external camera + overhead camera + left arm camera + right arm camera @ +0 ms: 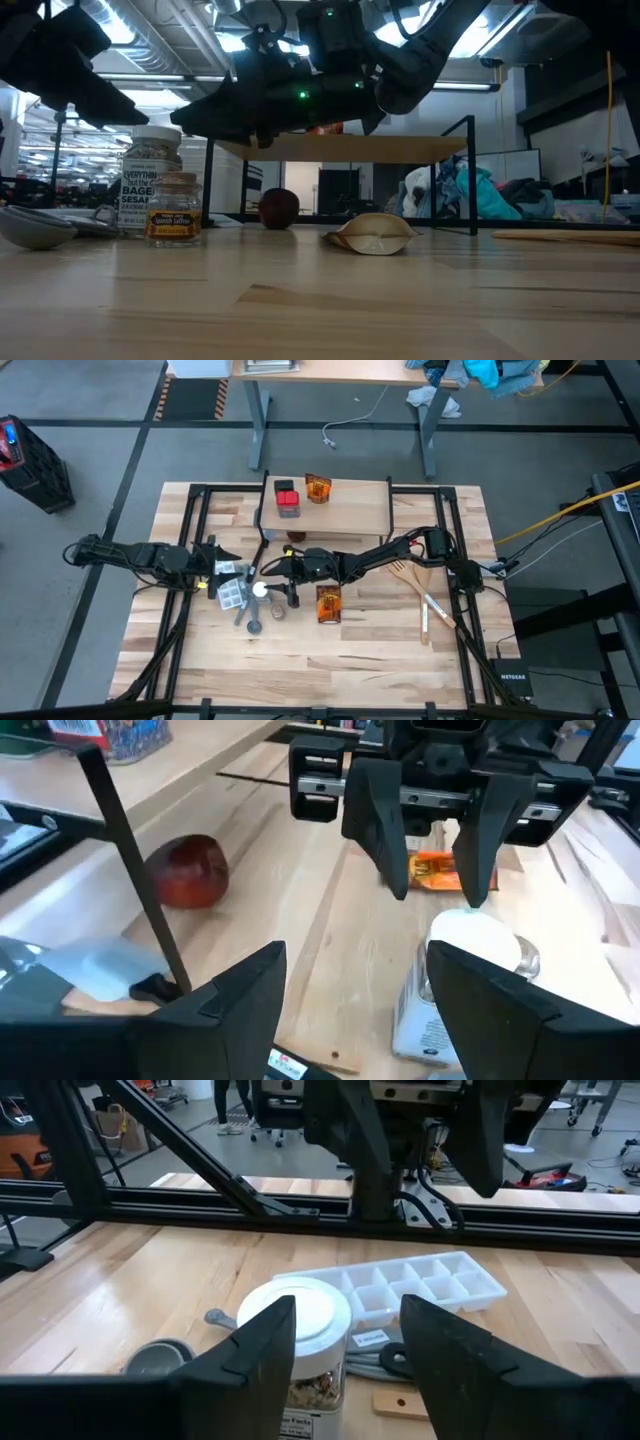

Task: Shelf spices
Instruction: Put the white seasoning bottle on the shelf

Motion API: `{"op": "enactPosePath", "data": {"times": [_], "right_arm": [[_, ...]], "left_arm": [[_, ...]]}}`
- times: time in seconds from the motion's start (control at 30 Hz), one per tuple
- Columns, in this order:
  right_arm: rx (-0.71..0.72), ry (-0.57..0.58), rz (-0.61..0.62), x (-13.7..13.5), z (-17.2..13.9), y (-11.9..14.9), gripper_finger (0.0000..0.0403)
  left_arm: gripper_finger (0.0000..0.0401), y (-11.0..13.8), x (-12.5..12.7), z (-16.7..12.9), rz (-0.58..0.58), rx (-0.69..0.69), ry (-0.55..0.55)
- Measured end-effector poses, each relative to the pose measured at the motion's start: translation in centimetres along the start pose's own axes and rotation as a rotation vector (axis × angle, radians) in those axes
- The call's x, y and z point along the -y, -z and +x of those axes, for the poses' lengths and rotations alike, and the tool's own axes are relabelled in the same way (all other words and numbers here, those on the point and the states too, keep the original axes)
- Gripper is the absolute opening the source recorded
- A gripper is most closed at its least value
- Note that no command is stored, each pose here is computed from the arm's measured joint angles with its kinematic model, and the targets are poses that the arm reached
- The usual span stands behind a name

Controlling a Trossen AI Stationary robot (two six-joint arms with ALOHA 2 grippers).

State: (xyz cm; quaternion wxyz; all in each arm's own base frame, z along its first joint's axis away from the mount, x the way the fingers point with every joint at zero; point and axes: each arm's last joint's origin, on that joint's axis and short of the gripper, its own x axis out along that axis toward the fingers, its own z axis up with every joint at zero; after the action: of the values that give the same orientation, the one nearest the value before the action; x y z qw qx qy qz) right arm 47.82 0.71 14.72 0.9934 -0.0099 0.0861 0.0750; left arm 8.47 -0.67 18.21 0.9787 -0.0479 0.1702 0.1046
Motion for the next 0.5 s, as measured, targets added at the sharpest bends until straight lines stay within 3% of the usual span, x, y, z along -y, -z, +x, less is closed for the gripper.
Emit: {"op": "enactPosePath", "data": {"times": [0.27,0.37,0.5], "right_arm": [[0.005,0.0,-0.001,0.0,0.0,-0.1,0.0189],[0.007,0.0,-0.001,0.0,0.0,-0.2,0.0189],[0.009,0.0,-0.002,0.0,0.0,-0.2,0.0189]], "left_arm": [[0.0235,1.5,0.0,0.8,-0.016,-0.022,-0.004],[0.0235,1.5,0.1,1.0,-0.046,-0.004,0.006],[0.0235,1.0,0.2,1.0,-0.004,0.041,0.015]]}}
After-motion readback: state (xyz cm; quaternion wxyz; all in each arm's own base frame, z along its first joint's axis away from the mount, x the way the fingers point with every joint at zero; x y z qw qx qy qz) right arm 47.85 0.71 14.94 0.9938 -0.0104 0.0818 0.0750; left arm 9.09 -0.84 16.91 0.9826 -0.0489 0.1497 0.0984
